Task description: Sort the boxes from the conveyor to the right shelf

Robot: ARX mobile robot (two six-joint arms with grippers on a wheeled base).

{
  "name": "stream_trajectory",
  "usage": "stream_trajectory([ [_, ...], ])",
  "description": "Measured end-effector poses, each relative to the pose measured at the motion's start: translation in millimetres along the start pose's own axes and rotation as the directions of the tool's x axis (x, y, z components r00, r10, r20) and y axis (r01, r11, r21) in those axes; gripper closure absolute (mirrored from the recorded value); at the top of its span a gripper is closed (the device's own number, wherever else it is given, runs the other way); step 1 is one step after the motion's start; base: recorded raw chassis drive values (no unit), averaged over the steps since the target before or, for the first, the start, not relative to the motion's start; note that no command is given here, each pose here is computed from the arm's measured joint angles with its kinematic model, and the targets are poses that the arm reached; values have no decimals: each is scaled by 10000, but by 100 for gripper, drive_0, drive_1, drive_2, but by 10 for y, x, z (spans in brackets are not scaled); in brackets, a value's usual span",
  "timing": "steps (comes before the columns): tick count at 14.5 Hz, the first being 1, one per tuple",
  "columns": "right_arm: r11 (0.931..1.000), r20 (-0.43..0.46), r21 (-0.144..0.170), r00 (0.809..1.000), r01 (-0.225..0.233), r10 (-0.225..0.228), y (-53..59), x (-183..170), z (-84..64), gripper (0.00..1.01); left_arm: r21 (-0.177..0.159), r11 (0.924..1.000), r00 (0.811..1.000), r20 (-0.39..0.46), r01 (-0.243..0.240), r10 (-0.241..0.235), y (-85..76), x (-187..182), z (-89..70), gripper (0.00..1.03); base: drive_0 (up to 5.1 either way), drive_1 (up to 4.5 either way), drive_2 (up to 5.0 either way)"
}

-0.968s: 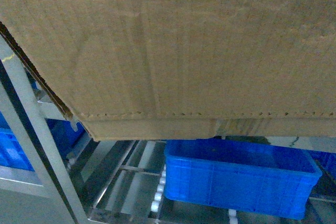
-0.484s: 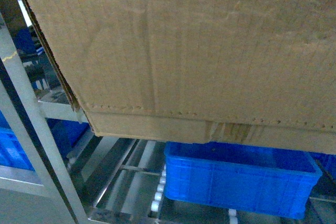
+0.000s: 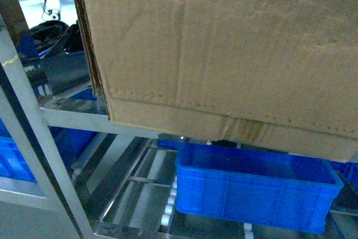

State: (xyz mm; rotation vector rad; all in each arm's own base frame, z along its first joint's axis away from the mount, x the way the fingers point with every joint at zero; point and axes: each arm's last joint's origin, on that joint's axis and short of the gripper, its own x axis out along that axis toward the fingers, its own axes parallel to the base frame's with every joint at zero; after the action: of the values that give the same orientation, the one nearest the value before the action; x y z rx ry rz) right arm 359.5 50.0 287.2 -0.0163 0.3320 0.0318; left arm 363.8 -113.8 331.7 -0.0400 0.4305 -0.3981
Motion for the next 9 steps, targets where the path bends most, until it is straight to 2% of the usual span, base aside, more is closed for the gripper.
stream_trajectory([
  [2,10000,224,-31,9997,27,-26,-29,164,95,98,15,10000,9998,168,-60,60,8,130,99,101,0,0,0],
  [4,9997,512,-230,9987,12,0,-58,337,161,98,-8,9999,9993,324,-172,173,13,269,137,101,0,0,0],
  [8,9988,763,-495,9971,71,-33,-106,608,331,98,-213,9992,9986,410,-333,342,-3,499,176,101,0,0,0],
  [9,9982,850,-589,9964,86,-36,-105,640,366,98,-382,9987,9984,424,-351,367,4,552,187,101,0,0,0],
])
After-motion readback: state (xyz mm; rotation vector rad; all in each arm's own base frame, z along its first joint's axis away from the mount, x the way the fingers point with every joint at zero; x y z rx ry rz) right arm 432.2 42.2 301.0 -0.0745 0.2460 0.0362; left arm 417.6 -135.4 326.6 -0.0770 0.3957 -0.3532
